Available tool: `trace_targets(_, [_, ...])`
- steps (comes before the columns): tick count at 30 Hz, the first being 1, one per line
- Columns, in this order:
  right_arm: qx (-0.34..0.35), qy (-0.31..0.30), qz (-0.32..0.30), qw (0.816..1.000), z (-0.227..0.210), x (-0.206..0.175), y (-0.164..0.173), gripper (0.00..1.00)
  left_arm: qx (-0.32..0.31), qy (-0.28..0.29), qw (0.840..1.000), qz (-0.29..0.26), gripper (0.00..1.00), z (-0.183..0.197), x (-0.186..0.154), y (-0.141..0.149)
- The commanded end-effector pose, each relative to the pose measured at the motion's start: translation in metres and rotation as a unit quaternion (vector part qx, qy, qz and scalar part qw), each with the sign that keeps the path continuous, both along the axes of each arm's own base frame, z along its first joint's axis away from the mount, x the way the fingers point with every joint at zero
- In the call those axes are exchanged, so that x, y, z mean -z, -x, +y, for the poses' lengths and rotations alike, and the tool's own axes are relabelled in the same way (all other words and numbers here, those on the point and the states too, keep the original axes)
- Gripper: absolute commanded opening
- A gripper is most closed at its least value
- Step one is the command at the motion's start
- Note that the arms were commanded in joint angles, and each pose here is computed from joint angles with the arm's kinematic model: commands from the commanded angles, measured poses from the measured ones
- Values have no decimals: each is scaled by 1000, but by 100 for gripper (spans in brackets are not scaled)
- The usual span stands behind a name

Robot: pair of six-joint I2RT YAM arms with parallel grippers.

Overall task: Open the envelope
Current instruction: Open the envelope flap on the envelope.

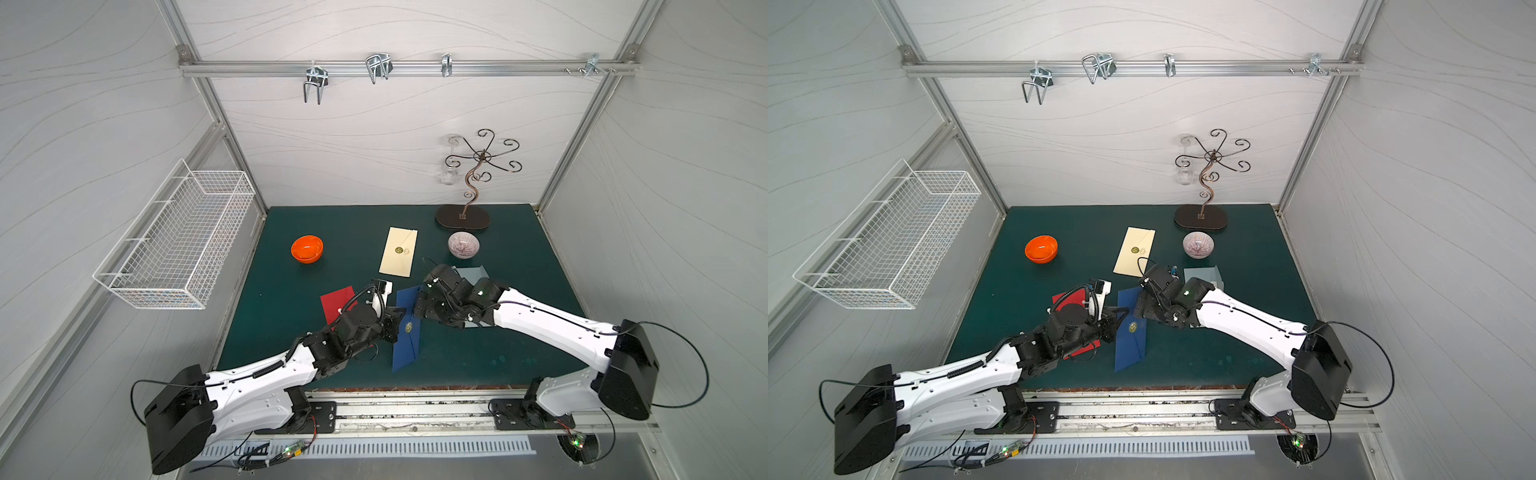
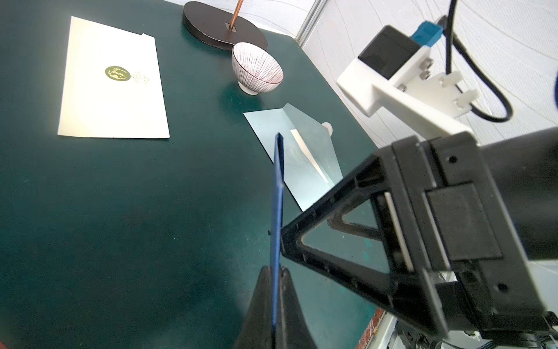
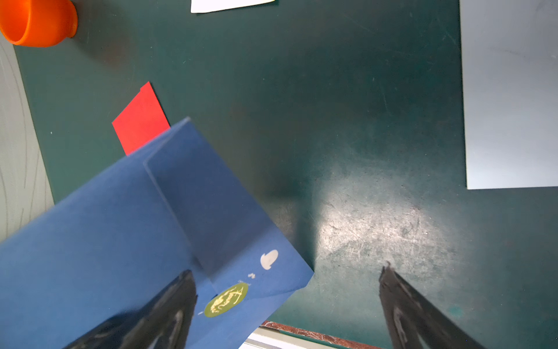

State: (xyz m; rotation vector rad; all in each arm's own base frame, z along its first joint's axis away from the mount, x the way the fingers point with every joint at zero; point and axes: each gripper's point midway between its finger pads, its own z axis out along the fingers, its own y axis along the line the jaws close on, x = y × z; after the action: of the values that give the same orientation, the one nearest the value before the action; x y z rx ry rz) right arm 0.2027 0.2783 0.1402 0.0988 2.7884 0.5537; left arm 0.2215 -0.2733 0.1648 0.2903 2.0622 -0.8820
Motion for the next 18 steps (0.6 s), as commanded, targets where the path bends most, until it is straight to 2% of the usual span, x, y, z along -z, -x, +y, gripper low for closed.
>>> trace_targets(1, [2, 10, 5, 1000, -3, -2, 0, 96, 2, 17, 1000, -12, 0, -7, -13, -3])
trace_targets(18, [-8, -2, 1, 1000, 4, -4, -2, 96, 4, 18, 1000, -16, 0, -7, -15, -3])
